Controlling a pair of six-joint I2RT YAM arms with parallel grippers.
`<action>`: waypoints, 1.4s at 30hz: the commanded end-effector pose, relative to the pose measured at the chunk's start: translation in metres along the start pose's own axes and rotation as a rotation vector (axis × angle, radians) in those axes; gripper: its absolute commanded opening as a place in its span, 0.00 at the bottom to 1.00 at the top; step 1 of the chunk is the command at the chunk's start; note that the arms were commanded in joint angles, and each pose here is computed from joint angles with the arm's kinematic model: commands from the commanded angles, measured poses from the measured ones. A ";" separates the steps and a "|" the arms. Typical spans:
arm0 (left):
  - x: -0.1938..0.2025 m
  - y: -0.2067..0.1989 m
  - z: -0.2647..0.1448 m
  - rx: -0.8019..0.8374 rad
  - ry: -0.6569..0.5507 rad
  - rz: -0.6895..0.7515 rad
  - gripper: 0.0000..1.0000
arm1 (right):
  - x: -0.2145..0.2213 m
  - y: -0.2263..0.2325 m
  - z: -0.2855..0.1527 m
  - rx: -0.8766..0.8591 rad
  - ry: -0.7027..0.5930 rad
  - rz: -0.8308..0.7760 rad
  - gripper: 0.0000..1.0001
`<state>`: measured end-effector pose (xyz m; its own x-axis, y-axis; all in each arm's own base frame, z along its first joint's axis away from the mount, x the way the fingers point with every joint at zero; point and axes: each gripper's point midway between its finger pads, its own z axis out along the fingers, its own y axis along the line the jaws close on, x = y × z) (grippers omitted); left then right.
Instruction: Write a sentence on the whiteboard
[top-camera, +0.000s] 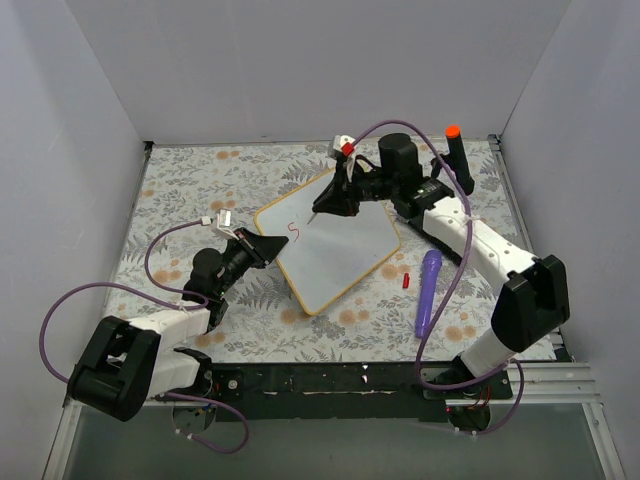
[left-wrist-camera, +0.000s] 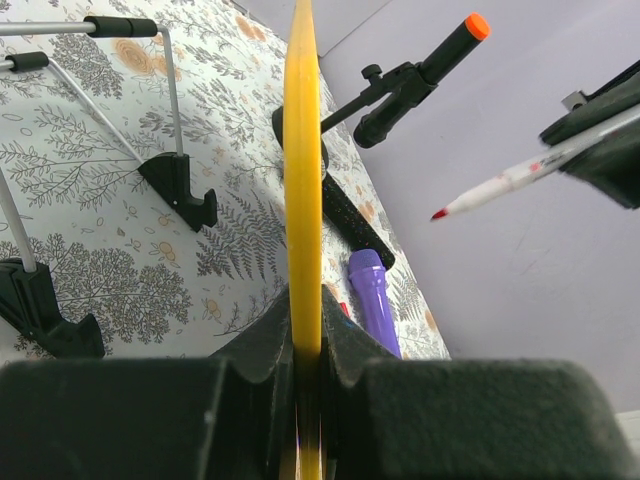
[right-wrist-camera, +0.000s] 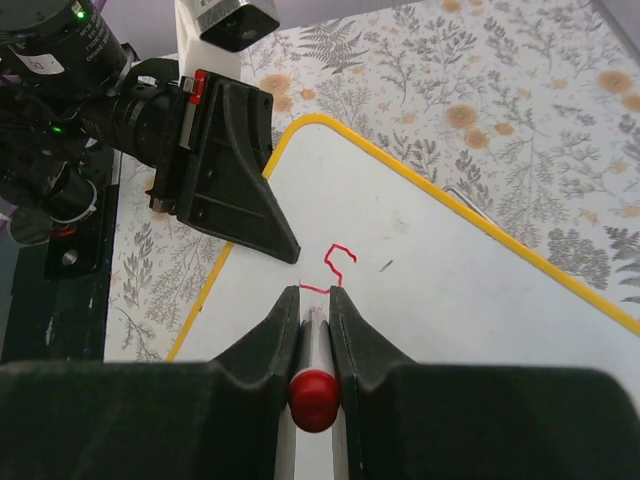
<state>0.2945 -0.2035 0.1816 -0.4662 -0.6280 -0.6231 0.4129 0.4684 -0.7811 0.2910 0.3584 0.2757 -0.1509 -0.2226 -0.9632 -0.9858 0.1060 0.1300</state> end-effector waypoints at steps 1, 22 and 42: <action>-0.025 -0.037 -0.004 0.136 -0.091 0.073 0.00 | -0.030 0.010 -0.036 -0.044 -0.074 -0.119 0.01; -0.020 -0.036 -0.005 0.141 -0.070 0.093 0.00 | -0.015 0.002 -0.039 -0.067 -0.062 -0.101 0.01; -0.021 -0.037 -0.005 0.144 -0.072 0.091 0.00 | -0.015 0.003 -0.033 -0.073 -0.052 -0.113 0.01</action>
<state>0.2894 -0.2037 0.1839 -0.4501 -0.6049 -0.6569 0.4531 0.4792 -0.7517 0.2903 0.3242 0.2897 -0.0799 -0.1892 -0.9787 -0.9965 0.0389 0.0738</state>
